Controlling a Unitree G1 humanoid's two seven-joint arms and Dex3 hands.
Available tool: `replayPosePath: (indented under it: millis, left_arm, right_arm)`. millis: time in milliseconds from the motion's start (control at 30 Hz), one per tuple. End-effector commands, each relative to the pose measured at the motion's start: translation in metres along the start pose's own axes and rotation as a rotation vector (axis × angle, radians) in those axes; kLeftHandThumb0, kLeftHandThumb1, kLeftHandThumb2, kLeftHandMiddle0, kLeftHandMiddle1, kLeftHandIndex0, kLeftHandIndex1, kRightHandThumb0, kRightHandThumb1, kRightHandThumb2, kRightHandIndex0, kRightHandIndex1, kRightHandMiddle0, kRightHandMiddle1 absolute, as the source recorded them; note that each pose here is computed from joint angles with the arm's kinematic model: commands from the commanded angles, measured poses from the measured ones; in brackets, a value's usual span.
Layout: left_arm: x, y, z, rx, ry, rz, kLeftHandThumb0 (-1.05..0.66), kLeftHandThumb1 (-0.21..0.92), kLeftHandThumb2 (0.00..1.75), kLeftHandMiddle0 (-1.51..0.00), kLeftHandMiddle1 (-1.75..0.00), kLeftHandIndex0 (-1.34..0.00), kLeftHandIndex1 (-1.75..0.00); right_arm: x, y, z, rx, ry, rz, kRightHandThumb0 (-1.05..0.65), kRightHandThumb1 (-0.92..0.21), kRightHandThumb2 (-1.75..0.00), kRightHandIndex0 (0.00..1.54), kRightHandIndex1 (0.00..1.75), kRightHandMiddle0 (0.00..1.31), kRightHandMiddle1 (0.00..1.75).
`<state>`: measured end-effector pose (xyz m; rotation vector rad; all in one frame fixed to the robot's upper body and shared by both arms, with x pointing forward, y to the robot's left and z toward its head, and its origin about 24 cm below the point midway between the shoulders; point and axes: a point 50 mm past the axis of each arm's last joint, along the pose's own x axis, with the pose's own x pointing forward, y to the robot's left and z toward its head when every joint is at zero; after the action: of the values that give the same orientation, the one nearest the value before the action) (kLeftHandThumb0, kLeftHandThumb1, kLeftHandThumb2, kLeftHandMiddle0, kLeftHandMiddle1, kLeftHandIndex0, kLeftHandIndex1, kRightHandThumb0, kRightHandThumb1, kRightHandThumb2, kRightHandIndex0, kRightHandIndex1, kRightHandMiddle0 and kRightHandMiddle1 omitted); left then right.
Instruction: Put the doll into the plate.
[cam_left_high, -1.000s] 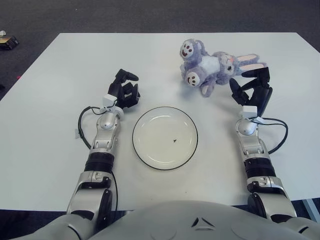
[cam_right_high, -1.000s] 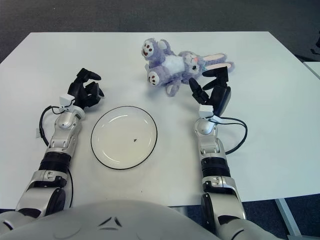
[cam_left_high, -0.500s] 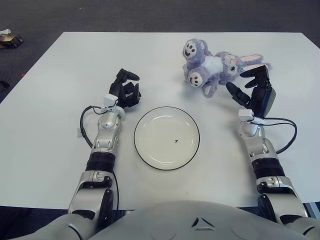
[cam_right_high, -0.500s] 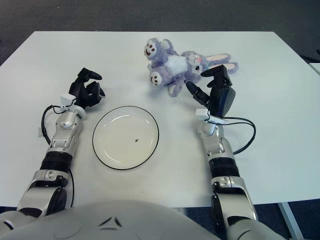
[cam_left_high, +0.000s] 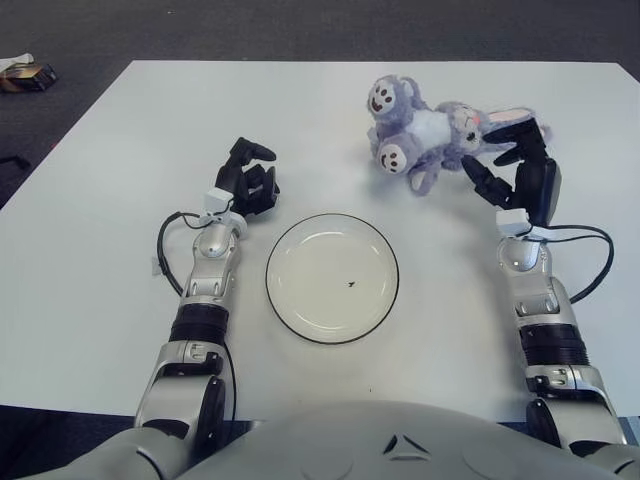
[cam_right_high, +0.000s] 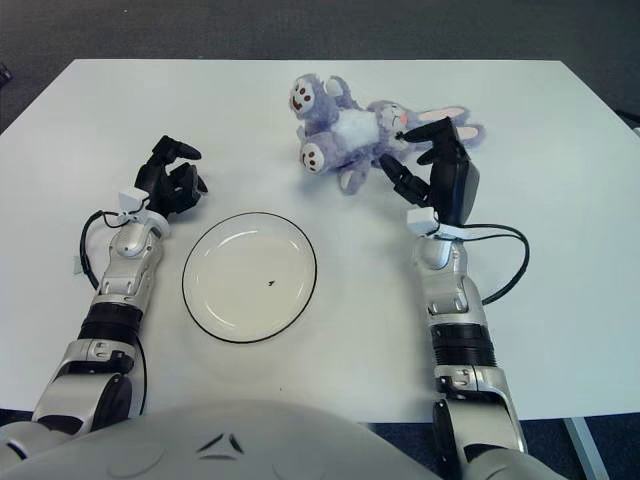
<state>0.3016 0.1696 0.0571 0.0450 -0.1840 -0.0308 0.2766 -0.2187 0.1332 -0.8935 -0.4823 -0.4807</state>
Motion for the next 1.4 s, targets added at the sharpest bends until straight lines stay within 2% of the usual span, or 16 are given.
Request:
replayPosePath:
  millis: [0,133,233,367,600,700,733,767,800,867,933,967,1067,1367]
  left_arm:
    - [-0.020,-0.003,-0.025,-0.017,0.098,0.017,-0.38,0.67,0.85,-0.78,-1.75,-0.35,-1.75]
    - [-0.020,-0.004,-0.025,-0.014,0.098,0.017,-0.38,0.67,0.85,-0.78,-1.75,-0.35,-1.75]
    - [-0.020,-0.004,-0.025,-0.013,0.097,0.018,-0.38,0.67,0.85,-0.78,-1.75,-0.35,-1.75]
    - [-0.021,-0.005,-0.025,-0.011,0.098,0.019,-0.38,0.67,0.86,-0.78,-1.75,-0.36,-1.75]
    - [-0.021,-0.005,-0.025,-0.009,0.099,0.022,-0.38,0.66,0.86,-0.78,-1.75,-0.36,-1.75]
    - [-0.020,-0.005,-0.025,-0.007,0.100,0.024,-0.38,0.66,0.86,-0.78,-1.75,-0.36,-1.75]
    - [-0.020,-0.006,-0.025,-0.006,0.101,0.025,-0.38,0.66,0.86,-0.78,-1.75,-0.36,-1.75]
    - [-0.020,-0.006,-0.025,-0.006,0.101,0.025,-0.38,0.66,0.86,-0.78,-1.75,-0.36,-1.75]
    - [-0.020,-0.006,-0.025,-0.006,0.101,0.025,-0.38,0.66,0.87,-0.78,-1.75,-0.36,-1.75]
    - [-0.020,-0.006,-0.025,-0.006,0.102,0.026,-0.38,0.66,0.87,-0.78,-1.75,-0.36,-1.75]
    - [-0.020,-0.006,-0.026,-0.006,0.103,0.027,-0.38,0.66,0.87,-0.78,-1.75,-0.36,-1.75]
    - [-0.020,-0.007,-0.026,-0.006,0.103,0.028,-0.38,0.66,0.87,-0.78,-1.75,-0.36,-1.75]
    - [-0.020,-0.007,-0.026,-0.006,0.103,0.028,-0.38,0.66,0.87,-0.77,-1.75,-0.36,-1.75]
    - [-0.019,-0.007,-0.025,0.000,0.106,0.034,-0.38,0.66,0.87,-0.77,-1.75,-0.36,-1.75]
  right_arm:
    - [0.009,-0.008,0.003,-0.142,-0.062,-0.026,-0.01,-0.92,-0.33,0.44,1.51,0.31,1.41]
    - [0.016,-0.012,0.004,-0.238,-0.171,-0.080,-0.01,-0.92,-0.33,0.43,1.51,0.30,1.42]
    - [0.017,-0.012,0.004,-0.257,-0.203,-0.099,-0.01,-0.92,-0.33,0.42,1.53,0.31,1.41]
    - [0.025,-0.014,0.003,-0.301,-0.342,-0.155,-0.01,-0.92,-0.34,0.40,1.56,0.33,1.39]
    - [0.031,-0.013,0.001,-0.326,-0.419,-0.159,-0.01,-0.92,-0.35,0.38,1.58,0.30,1.41]
    - [0.035,-0.013,0.001,-0.367,-0.415,-0.136,-0.01,-0.92,-0.37,0.37,1.58,0.28,1.45]
    - [0.036,-0.013,0.001,-0.386,-0.405,-0.119,-0.19,-0.92,-0.33,0.31,1.27,0.23,1.23]
    - [0.037,-0.013,0.001,-0.398,-0.398,-0.109,-0.26,-0.92,-0.32,0.31,1.12,0.23,1.12]
    - [0.037,-0.013,0.001,-0.404,-0.394,-0.103,-0.36,-0.92,-0.29,0.32,0.89,0.23,0.96]
    - [0.041,-0.014,0.002,-0.418,-0.344,-0.031,-0.46,-0.92,-0.28,0.31,0.64,0.22,0.79]
    - [0.044,-0.015,0.003,-0.424,-0.290,0.042,-0.59,-0.92,-0.27,0.27,0.29,0.21,0.53]
    - [0.046,-0.015,0.004,-0.424,-0.268,0.070,-0.64,-0.92,-0.26,0.23,0.18,0.20,0.42]
    - [0.047,-0.016,0.005,-0.425,-0.241,0.104,-0.71,-0.92,-0.25,0.16,0.06,0.18,0.28]
    - [0.052,-0.016,0.005,-0.449,-0.227,0.180,-0.77,-0.92,-0.20,0.09,0.00,0.17,0.14]
